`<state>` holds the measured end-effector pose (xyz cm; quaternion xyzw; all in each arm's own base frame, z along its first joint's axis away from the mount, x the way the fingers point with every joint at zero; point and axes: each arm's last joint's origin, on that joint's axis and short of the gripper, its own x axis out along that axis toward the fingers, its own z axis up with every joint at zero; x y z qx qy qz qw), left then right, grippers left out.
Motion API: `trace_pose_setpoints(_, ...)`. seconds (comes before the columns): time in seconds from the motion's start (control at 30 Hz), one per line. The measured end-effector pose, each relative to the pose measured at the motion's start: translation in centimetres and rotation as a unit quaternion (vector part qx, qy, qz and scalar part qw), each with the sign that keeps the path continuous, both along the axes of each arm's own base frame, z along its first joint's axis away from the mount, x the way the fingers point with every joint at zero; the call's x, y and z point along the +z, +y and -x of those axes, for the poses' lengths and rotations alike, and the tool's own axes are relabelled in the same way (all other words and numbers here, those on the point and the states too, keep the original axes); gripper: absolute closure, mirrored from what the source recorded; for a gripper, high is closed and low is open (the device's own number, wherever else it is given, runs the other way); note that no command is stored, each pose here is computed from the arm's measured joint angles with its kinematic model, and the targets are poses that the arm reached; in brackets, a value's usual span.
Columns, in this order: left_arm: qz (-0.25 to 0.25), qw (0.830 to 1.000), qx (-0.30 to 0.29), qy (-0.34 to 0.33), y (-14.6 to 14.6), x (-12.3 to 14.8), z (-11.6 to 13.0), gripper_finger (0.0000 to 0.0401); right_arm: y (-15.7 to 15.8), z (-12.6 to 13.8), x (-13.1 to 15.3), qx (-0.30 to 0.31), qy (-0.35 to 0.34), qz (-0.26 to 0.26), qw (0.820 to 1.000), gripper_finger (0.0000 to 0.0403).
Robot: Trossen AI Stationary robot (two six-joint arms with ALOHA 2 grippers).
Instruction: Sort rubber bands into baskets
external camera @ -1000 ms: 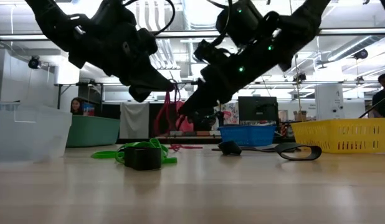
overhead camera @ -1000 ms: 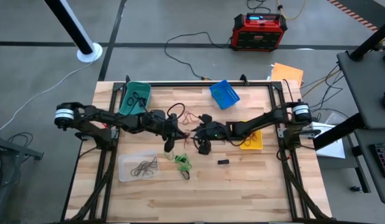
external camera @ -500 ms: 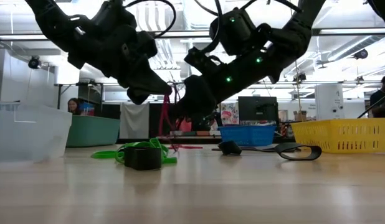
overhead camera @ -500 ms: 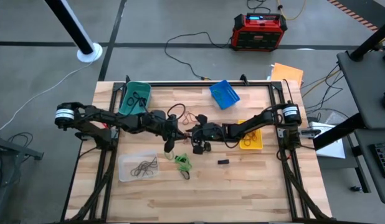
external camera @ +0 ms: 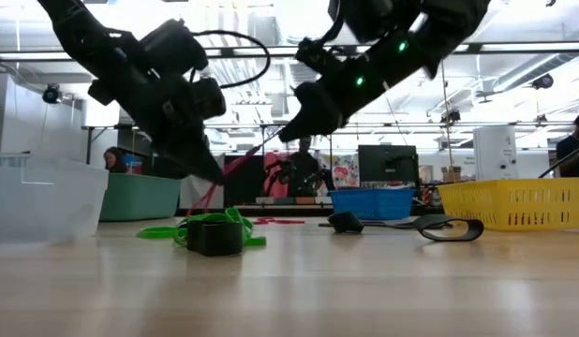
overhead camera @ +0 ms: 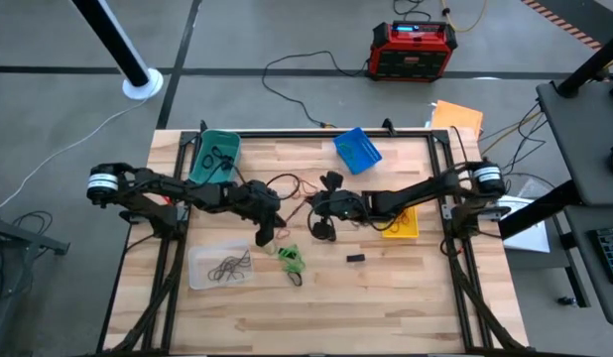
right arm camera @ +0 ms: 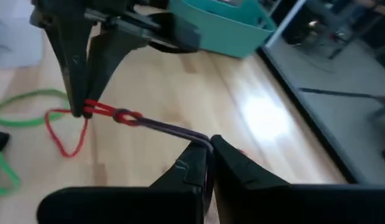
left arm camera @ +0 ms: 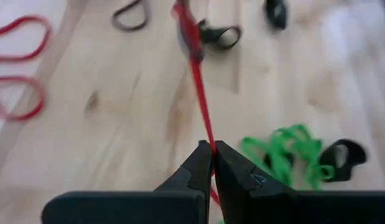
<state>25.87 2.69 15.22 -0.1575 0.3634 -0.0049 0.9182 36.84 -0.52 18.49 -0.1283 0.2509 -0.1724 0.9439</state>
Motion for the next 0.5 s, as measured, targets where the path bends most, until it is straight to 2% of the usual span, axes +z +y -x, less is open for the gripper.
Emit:
trace_pose_setpoints(0.27,-0.044,0.997,0.047,0.028,0.4,-0.3,0.3,0.0401,1.0,2.0,3.0,-0.056,0.01,0.05,0.997,0.0394)
trace_pose_setpoints(0.4,-0.094,0.988,0.113,0.038,0.8,-0.3,0.4,0.0401,1.5,3.0,4.1,-0.078,0.019,0.068,0.994,0.0394)
trace_pose_setpoints(0.5,-0.123,0.98,0.143,0.056,1.1,-0.5,0.7,0.0401,1.6,4.0,4.6,-0.116,0.036,0.087,0.989,0.0394)
